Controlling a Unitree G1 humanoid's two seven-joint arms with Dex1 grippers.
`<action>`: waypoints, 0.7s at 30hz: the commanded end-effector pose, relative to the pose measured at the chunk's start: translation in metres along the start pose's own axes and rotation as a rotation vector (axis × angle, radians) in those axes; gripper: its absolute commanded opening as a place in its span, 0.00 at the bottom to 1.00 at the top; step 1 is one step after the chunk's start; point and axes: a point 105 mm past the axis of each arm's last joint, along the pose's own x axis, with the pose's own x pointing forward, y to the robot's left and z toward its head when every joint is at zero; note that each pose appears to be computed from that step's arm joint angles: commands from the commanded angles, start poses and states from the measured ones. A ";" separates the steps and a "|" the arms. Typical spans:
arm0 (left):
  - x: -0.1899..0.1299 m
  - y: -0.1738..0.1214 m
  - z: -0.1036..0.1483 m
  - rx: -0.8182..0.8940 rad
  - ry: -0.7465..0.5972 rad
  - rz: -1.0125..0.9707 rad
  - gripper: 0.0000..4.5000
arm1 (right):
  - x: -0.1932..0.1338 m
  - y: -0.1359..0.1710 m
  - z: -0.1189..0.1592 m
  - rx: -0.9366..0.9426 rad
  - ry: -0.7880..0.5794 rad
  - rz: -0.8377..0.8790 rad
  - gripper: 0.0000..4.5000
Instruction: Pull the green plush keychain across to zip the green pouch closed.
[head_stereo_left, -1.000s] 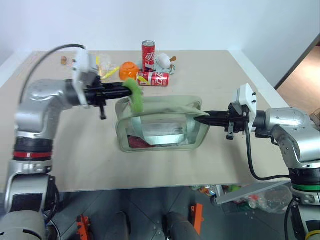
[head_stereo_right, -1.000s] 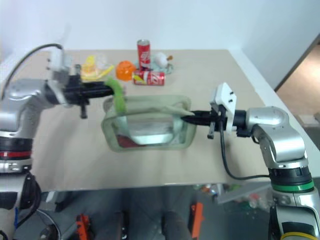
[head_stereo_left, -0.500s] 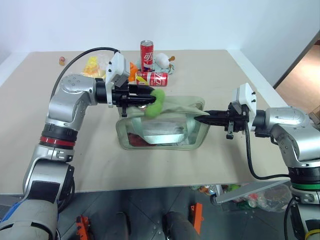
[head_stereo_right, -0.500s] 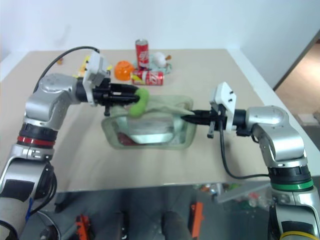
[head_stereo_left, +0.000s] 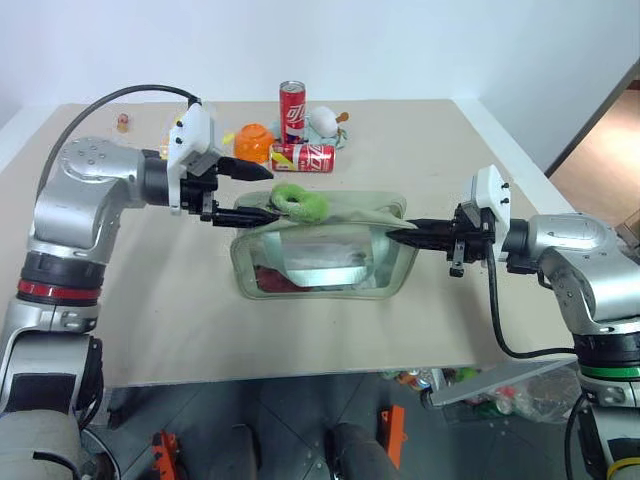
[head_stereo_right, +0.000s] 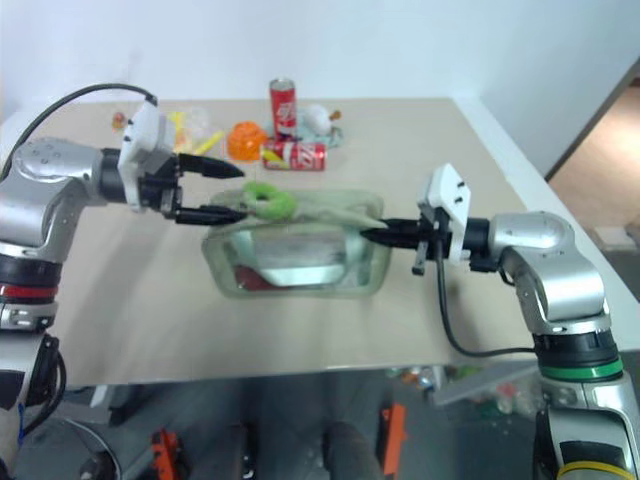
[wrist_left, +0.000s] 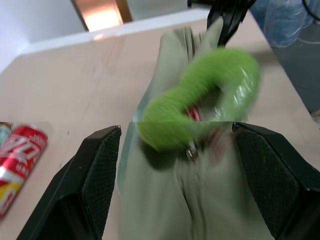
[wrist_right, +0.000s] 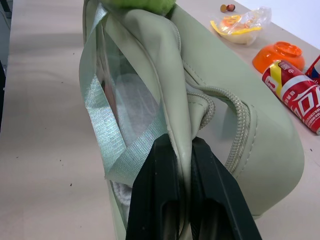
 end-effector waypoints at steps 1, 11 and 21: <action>-0.018 -0.008 0.017 0.007 -0.047 0.043 0.82 | 0.003 0.000 0.009 -0.044 -0.022 0.026 0.00; -0.033 -0.038 -0.016 -0.171 -0.113 0.255 0.82 | 0.004 -0.001 0.009 -0.043 -0.022 0.044 0.00; -0.017 -0.043 -0.041 -0.213 -0.148 0.357 0.50 | 0.003 -0.001 0.010 -0.045 -0.018 0.044 0.00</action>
